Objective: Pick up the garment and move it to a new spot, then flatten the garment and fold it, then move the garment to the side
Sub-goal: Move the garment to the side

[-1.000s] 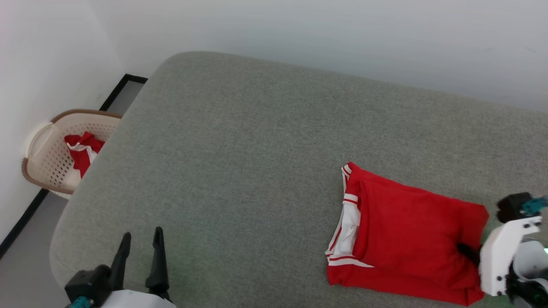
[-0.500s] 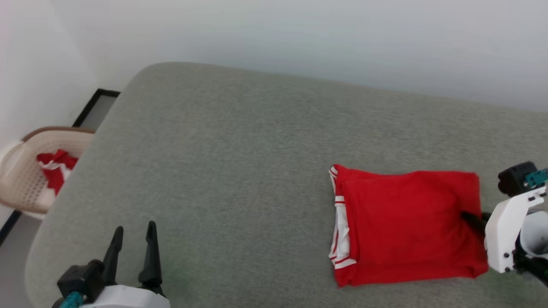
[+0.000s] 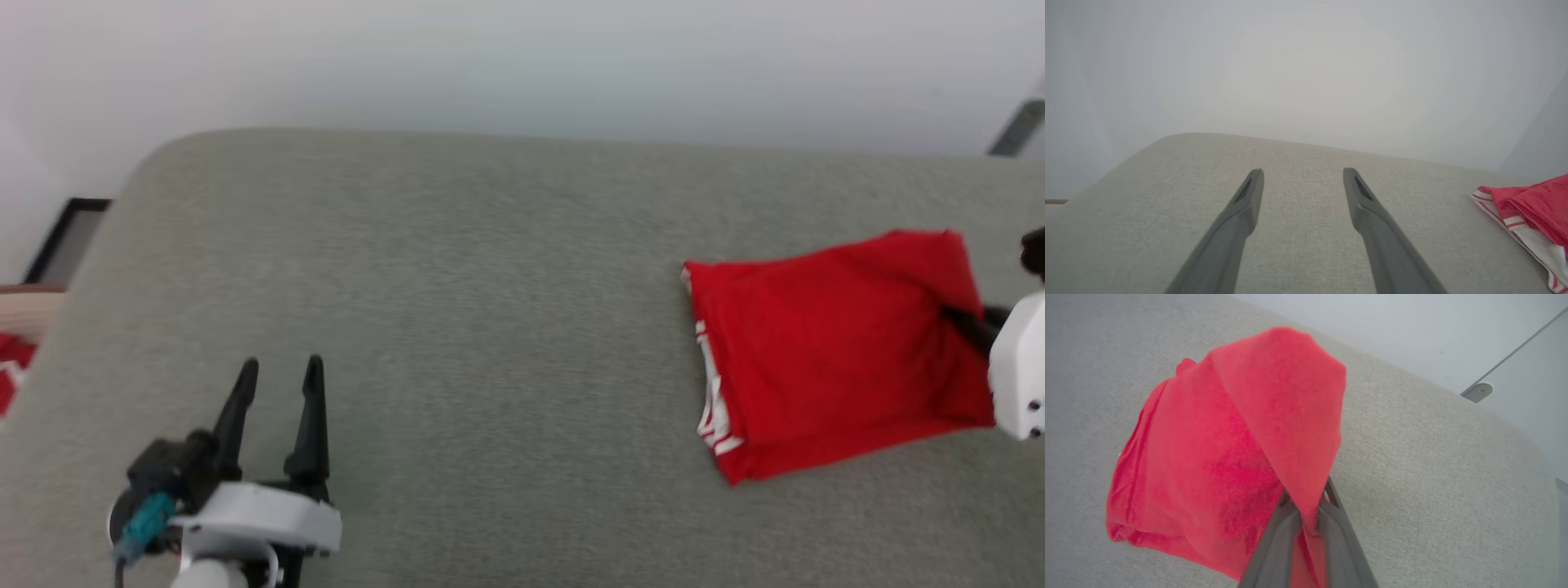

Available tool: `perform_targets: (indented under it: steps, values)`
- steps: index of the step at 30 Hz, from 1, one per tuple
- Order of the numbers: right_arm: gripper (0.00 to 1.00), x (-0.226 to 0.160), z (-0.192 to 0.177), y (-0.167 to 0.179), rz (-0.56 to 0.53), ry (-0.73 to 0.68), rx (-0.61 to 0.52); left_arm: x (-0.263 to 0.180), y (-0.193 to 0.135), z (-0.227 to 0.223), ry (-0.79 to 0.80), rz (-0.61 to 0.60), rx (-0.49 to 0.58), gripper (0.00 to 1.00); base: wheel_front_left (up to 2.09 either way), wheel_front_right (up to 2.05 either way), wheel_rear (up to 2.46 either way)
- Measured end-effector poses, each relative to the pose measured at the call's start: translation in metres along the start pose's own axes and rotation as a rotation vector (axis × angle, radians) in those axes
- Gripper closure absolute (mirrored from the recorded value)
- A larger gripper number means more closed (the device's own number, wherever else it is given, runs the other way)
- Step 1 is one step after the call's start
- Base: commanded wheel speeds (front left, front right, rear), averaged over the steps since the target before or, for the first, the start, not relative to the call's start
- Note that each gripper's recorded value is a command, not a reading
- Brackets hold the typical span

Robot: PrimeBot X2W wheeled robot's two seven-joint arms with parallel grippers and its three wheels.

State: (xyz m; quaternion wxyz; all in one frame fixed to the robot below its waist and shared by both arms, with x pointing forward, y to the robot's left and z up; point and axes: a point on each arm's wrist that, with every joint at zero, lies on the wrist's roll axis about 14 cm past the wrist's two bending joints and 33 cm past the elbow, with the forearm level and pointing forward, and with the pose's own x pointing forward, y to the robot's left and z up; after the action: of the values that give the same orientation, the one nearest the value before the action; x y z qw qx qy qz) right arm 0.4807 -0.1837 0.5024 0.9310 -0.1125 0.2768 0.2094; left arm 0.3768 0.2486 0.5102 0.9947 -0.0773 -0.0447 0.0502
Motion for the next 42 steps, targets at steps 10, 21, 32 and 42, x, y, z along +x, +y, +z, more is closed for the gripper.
perform_targets:
  steps: [10,21,32,42]
  values:
    - [1.0,-0.023,-0.002,-0.058,-0.136,-0.012,-0.004,0.057,-0.06,-0.008,-0.005,-0.19,0.012,0.0,0.0,0.0,0.0]
    - [1.0,-0.053,-0.018,-0.115,-0.29,0.012,-0.02,0.104,-0.122,-0.033,0.013,-0.378,0.014,0.0,0.0,0.0,0.0]
    - [1.0,-0.076,-0.047,-0.184,-0.469,0.104,-0.096,0.133,-0.177,-0.076,0.072,-0.524,-0.013,0.0,0.0,0.0,0.0]
    - [1.0,-0.08,-0.082,-0.239,-0.606,0.248,-0.202,0.141,-0.187,-0.112,0.133,-0.563,-0.019,0.0,0.0,0.0,0.0]
